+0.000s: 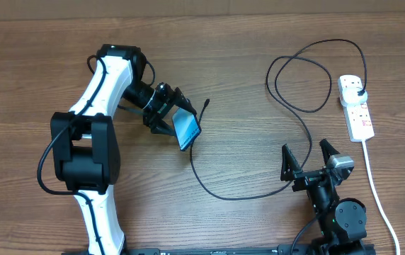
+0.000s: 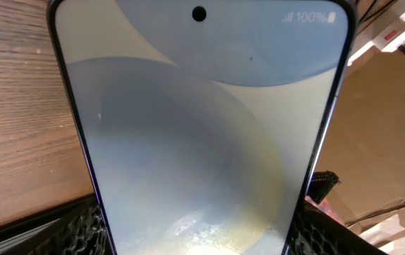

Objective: Plug charger to phone and switch on socket
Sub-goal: 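Carry the phone rightward toward the cable end, bottom edge facing right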

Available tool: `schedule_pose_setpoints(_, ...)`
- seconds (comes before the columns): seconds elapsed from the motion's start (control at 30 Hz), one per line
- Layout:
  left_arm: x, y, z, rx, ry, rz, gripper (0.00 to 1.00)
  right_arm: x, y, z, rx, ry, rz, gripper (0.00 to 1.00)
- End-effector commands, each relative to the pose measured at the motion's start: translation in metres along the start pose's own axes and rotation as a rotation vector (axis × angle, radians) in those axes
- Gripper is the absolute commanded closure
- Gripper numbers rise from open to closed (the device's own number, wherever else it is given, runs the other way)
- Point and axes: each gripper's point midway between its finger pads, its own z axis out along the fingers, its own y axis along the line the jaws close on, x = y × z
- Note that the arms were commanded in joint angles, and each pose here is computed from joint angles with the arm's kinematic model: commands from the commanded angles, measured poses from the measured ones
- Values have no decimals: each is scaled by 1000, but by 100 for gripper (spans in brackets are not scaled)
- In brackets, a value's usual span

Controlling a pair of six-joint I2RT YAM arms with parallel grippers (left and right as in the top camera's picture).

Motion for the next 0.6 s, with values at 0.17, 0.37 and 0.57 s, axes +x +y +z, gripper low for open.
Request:
schedule_pose_setpoints(0.17, 14, -21, 12, 21, 40, 60, 51, 2, -1, 0, 2, -2, -7, 0)
schedule_pose_setpoints(0.37, 15, -21, 14, 18, 43, 63, 51, 2, -1, 0, 2, -2, -7, 0)
schedule_pose_setpoints(0.57, 16, -21, 14, 17, 46, 62, 50, 2, -1, 0, 2, -2, -7, 0)
